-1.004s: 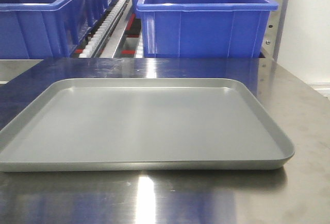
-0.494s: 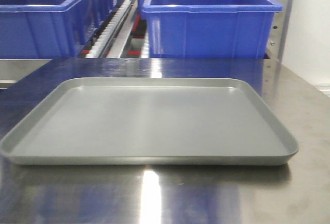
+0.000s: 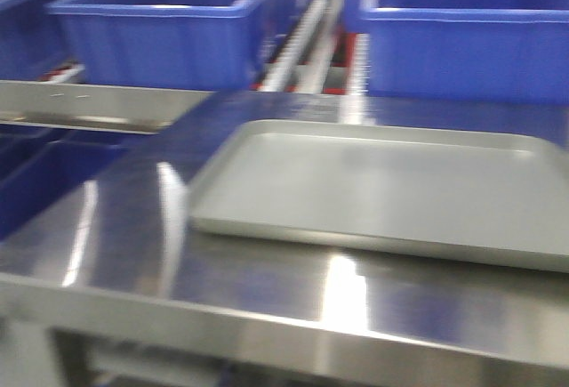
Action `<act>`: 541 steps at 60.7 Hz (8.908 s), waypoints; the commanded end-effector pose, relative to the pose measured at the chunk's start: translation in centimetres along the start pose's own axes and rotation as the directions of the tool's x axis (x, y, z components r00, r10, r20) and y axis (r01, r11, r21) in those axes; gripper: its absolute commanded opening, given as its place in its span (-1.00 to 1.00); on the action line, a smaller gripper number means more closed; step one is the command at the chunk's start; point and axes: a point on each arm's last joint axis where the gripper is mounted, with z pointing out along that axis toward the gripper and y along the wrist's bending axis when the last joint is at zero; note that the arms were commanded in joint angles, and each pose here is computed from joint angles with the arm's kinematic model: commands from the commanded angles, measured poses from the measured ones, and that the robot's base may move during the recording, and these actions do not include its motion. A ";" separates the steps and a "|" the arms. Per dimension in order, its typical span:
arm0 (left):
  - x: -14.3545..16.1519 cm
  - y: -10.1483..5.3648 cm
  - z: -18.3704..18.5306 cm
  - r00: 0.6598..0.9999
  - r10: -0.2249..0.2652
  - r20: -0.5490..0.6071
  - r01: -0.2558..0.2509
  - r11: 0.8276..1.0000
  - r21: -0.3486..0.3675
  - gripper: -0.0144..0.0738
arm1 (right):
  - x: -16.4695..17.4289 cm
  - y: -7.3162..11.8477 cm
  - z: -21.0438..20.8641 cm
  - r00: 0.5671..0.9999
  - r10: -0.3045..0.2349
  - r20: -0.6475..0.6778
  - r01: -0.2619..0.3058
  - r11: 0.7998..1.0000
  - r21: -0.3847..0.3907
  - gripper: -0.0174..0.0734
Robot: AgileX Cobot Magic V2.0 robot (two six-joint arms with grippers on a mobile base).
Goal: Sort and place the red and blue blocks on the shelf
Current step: 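Drive the base to the shelf of blue bins holding both cubes, then lower both held cubes into the blue bins on the shelf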
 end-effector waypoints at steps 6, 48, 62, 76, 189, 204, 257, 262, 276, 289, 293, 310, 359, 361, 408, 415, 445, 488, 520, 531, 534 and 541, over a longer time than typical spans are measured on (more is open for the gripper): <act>-1.7 0.0 -0.1 0.993 -0.006 0.114 0.007 1.000 -0.008 -0.39 | -1.7 -0.1 -0.2 0.994 -0.011 0.113 0.009 1.000 0.010 -0.38; -1.7 0.0 -0.1 0.993 -0.006 0.114 0.007 1.000 -0.008 -0.39 | -1.7 -0.1 -0.2 0.994 -0.011 0.113 0.009 1.000 0.010 -0.38; -1.7 0.0 -0.1 0.993 -0.006 0.114 0.007 1.000 -0.008 -0.39 | -1.7 -0.1 -0.2 0.994 -0.011 0.113 0.009 1.000 0.010 -0.38; -1.7 0.0 -0.1 0.993 -0.006 0.114 0.007 1.000 -0.008 -0.39 | -1.7 -0.1 -0.2 0.994 -0.011 0.113 0.009 1.000 0.010 -0.38; -1.7 0.0 -0.1 0.993 -0.008 0.114 0.009 1.000 -0.007 -0.39 | -1.7 -0.1 -0.2 0.994 -0.011 0.113 0.009 1.000 0.010 -0.38; -1.7 0.0 -0.1 0.993 -0.008 0.114 0.009 1.000 -0.007 -0.39 | -1.7 -0.1 -0.2 0.994 -0.011 0.113 0.009 1.000 0.010 -0.38; -1.7 0.0 -0.1 0.993 -0.008 0.114 0.009 1.000 -0.007 -0.39 | -1.7 -0.1 -0.2 0.994 -0.011 0.113 0.009 1.000 0.010 -0.38; -1.7 0.0 -0.1 0.993 -0.008 0.114 0.009 1.000 -0.007 -0.39 | -1.7 -0.1 -0.2 0.994 -0.011 0.113 0.009 1.000 0.010 -0.38; -1.7 0.0 -0.1 0.993 -0.008 0.114 0.009 1.000 -0.007 -0.39 | -1.7 -0.1 -0.2 0.994 -0.011 0.113 0.009 1.000 0.010 -0.38; -1.7 0.0 -0.1 0.993 -0.008 0.114 0.009 1.000 -0.007 -0.39 | -1.7 -0.1 -0.2 0.994 -0.011 0.113 0.009 1.000 0.010 -0.38; -1.7 0.0 -0.1 0.993 -0.008 0.114 0.009 1.000 -0.007 -0.39 | -1.7 -0.1 -0.2 0.994 -0.011 0.113 0.009 1.000 0.010 -0.38; -1.7 0.0 -0.1 0.993 -0.008 0.114 0.009 1.000 -0.007 -0.39 | -1.7 -0.1 -0.2 0.994 -0.011 0.113 0.009 1.000 0.010 -0.38; -1.7 0.0 -0.1 0.993 -0.008 0.114 0.009 1.000 -0.007 -0.39 | -1.7 -0.1 -0.2 0.994 -0.011 0.113 0.009 1.000 0.010 -0.38; -1.7 0.0 -0.1 0.993 -0.008 0.114 0.009 1.000 -0.007 -0.39 | -1.7 -0.1 -0.2 0.994 -0.011 0.113 0.009 1.000 0.010 -0.38; -1.7 0.0 -0.1 0.993 -0.008 0.114 0.009 1.000 -0.007 -0.39 | -1.7 -0.1 -0.2 0.994 -0.011 0.113 0.009 1.000 0.010 -0.38; -1.7 0.0 -0.1 0.993 -0.008 0.114 0.009 1.000 -0.007 -0.39 | -1.7 -0.1 -0.2 0.994 -0.011 0.113 0.009 1.000 0.010 -0.38; -1.7 0.0 -0.1 0.993 -0.008 0.114 0.009 1.000 -0.007 -0.39 | -1.7 -0.1 -0.2 0.994 -0.011 0.113 0.009 1.000 0.010 -0.38; -1.8 0.0 -0.1 0.993 -0.008 0.117 0.009 1.000 -0.008 -0.39 | -1.7 -0.1 -0.2 0.993 -0.011 0.117 0.009 1.000 0.010 -0.38; -2.0 -0.1 0.1 0.995 0.016 0.098 -0.016 1.000 -0.005 -0.39 | -2.3 0.0 -0.2 0.992 0.005 0.123 -0.006 1.000 0.002 -0.53; -4.0 -1.0 3.0 0.995 0.100 0.000 -0.100 0.993 0.061 -0.39 | -4.7 0.3 2.1 0.998 0.007 0.070 -0.004 0.999 -0.033 -0.49; -4.3 -1.3 4.2 0.995 0.100 -0.017 -0.098 0.992 0.078 -0.39 | -5.2 0.4 3.3 0.999 0.005 0.051 -0.003 0.999 -0.045 -0.49; -4.4 -2.0 7.3 0.993 0.102 -0.066 -0.094 0.989 0.113 -0.39 | -5.7 0.9 6.2 1.000 0.004 0.027 -0.002 0.998 -0.068 -0.49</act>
